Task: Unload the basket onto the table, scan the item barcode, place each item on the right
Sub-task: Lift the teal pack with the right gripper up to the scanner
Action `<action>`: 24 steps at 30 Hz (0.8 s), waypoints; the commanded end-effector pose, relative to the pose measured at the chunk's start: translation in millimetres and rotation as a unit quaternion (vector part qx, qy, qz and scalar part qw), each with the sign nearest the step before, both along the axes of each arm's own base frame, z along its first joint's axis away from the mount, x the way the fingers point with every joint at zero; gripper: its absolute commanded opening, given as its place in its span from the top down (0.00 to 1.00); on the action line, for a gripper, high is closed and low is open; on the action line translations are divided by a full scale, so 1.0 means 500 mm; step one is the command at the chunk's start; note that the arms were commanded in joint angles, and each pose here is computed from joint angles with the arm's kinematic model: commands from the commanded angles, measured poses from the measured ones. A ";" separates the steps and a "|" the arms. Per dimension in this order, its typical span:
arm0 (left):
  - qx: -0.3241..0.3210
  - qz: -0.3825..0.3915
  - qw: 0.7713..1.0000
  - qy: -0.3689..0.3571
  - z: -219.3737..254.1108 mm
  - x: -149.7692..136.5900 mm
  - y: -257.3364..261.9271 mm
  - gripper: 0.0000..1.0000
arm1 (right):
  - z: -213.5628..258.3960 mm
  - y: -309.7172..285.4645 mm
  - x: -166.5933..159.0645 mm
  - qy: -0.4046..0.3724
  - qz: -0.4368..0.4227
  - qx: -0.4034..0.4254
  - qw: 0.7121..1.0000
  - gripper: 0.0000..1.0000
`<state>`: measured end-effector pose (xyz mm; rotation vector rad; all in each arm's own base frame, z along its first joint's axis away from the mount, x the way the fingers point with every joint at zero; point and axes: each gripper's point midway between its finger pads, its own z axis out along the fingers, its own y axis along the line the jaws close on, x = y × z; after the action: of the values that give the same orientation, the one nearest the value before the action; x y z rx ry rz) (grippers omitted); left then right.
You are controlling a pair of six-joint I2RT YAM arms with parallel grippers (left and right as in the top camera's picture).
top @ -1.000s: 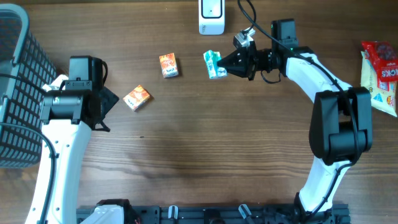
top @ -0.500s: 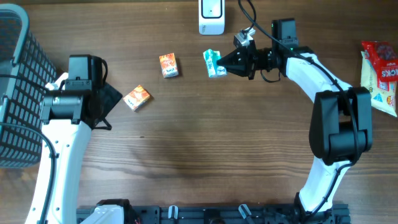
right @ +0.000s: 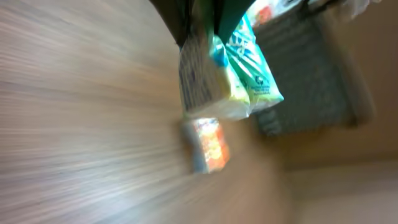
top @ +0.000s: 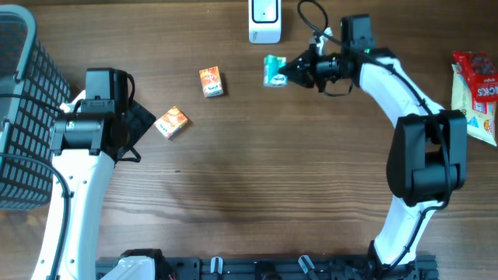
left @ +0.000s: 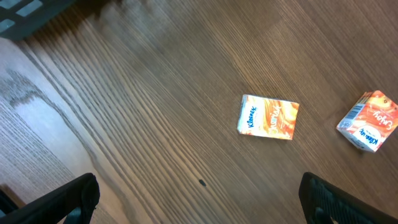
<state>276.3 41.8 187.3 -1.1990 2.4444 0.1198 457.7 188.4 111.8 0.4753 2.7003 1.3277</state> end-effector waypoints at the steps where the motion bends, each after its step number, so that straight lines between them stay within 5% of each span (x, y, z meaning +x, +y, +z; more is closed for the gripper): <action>1: -0.006 0.007 1.000 0.001 -0.005 0.000 0.001 0.00 | -0.012 -0.110 0.081 -0.105 -0.035 -0.307 0.945 0.96; 3: -0.006 0.007 1.000 0.001 -0.005 0.000 0.001 0.00 | 0.028 -0.124 0.101 -0.152 -0.025 -0.400 0.903 0.96; 4: -0.006 0.007 1.000 0.001 -0.005 0.000 0.001 0.00 | 0.073 -0.119 0.123 -0.203 -0.023 -0.468 0.860 0.96; 12: -0.006 0.007 1.000 0.001 -0.005 0.000 0.001 0.00 | 0.220 -0.010 0.219 -0.399 -0.059 -0.549 0.732 0.95; 17: -0.006 0.007 1.000 0.001 -0.005 0.000 0.001 0.00 | 0.262 0.030 0.273 -0.474 -0.087 -0.543 0.687 0.95; 24: -0.006 0.007 1.000 0.001 -0.005 0.000 0.001 0.00 | 0.162 0.055 0.326 -0.499 -0.043 -0.580 0.642 0.95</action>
<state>276.5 41.3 187.1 -1.1990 2.4462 0.1156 607.5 215.1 228.0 -0.1258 1.8490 -0.2238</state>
